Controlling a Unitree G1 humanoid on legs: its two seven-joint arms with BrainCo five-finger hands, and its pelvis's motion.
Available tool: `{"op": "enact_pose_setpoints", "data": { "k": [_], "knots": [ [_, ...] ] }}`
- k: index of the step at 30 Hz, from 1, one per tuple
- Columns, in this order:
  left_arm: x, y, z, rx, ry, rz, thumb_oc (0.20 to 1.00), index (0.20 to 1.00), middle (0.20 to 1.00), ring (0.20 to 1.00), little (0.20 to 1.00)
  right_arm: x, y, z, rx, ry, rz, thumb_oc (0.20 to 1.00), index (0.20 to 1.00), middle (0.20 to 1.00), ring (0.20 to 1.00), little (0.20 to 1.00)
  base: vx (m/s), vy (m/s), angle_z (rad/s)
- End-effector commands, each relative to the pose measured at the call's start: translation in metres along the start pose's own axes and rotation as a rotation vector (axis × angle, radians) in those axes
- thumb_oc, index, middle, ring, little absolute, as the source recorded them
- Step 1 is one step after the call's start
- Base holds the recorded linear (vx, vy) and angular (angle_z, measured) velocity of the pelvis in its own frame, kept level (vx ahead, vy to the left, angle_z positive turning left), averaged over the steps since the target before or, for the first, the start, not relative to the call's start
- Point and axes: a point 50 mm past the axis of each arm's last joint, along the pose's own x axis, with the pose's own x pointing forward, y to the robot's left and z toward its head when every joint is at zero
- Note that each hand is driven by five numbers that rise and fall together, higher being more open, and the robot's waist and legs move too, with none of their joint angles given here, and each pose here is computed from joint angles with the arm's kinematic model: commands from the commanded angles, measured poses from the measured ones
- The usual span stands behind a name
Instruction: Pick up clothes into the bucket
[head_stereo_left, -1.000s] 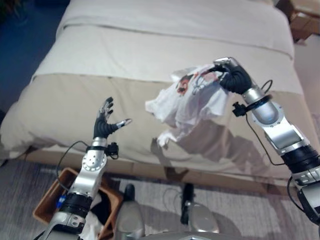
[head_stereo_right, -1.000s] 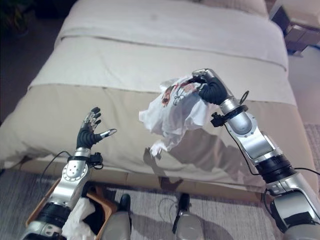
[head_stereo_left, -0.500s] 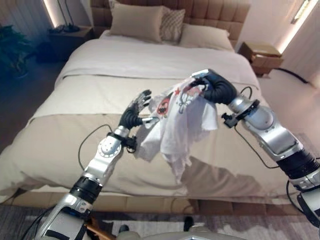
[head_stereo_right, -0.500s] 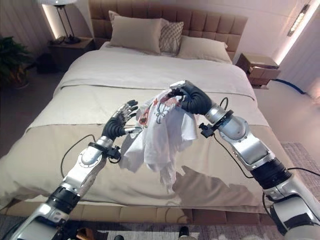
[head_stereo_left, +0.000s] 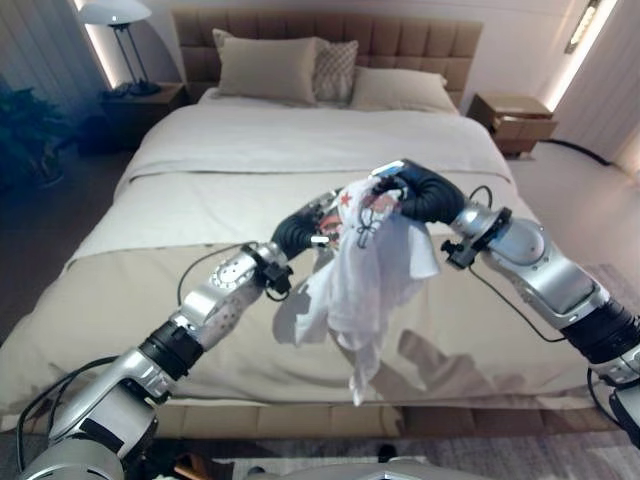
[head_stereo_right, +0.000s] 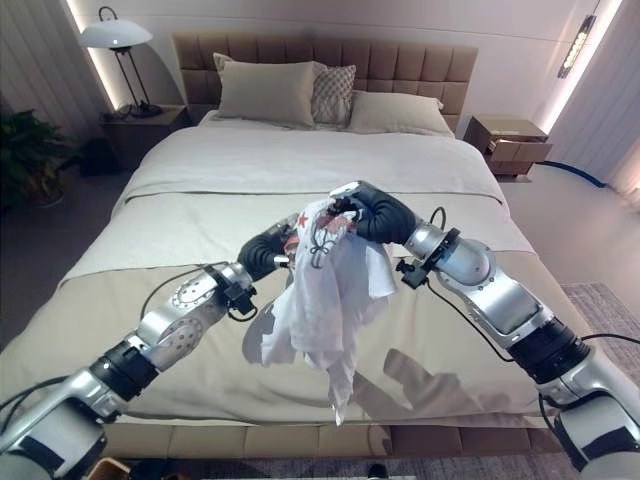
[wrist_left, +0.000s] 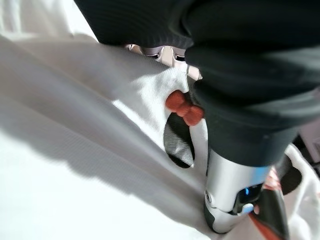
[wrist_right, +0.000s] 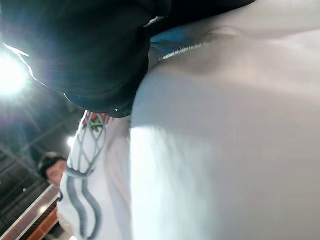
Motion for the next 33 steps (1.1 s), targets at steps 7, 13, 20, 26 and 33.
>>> {"op": "enact_pose_setpoints", "data": {
  "k": [7, 13, 20, 26, 33],
  "knots": [
    [0.014, -0.015, 0.009, -0.031, -0.007, -0.217, 1.000, 1.000, 1.000, 1.000, 1.000, 0.024, -0.005, 0.038, -0.013, -0.205, 0.026, 0.200, 0.200, 0.200, 0.200, 0.200, 0.01, 0.002, -0.06],
    [0.015, -0.016, 0.003, 0.020, 0.043, -0.233, 0.200, 0.200, 0.200, 0.200, 0.200, 0.022, -0.006, 0.040, -0.016, -0.223, 0.014, 0.200, 0.200, 0.200, 0.200, 0.200, 0.00, 0.000, 0.00],
    [0.017, -0.014, -0.001, 0.004, 0.021, -0.203, 0.200, 0.200, 0.200, 0.200, 0.200, 0.019, -0.010, 0.036, -0.010, -0.218, -0.034, 0.200, 0.200, 0.200, 0.200, 0.200, 0.00, 0.000, 0.00],
    [0.012, -0.008, -0.009, -0.048, -0.012, -0.140, 0.200, 0.200, 0.200, 0.200, 0.200, 0.016, -0.014, 0.032, -0.009, -0.200, -0.068, 0.200, 0.200, 0.200, 0.200, 0.200, 0.00, 0.000, 0.00],
    [-0.008, 0.007, -0.016, -0.033, -0.133, 0.102, 0.200, 0.200, 0.200, 0.200, 0.200, 0.004, -0.018, 0.021, -0.017, -0.168, -0.168, 0.598, 0.598, 0.598, 0.598, 0.598, 0.00, 0.000, 0.00]
  ]
}}
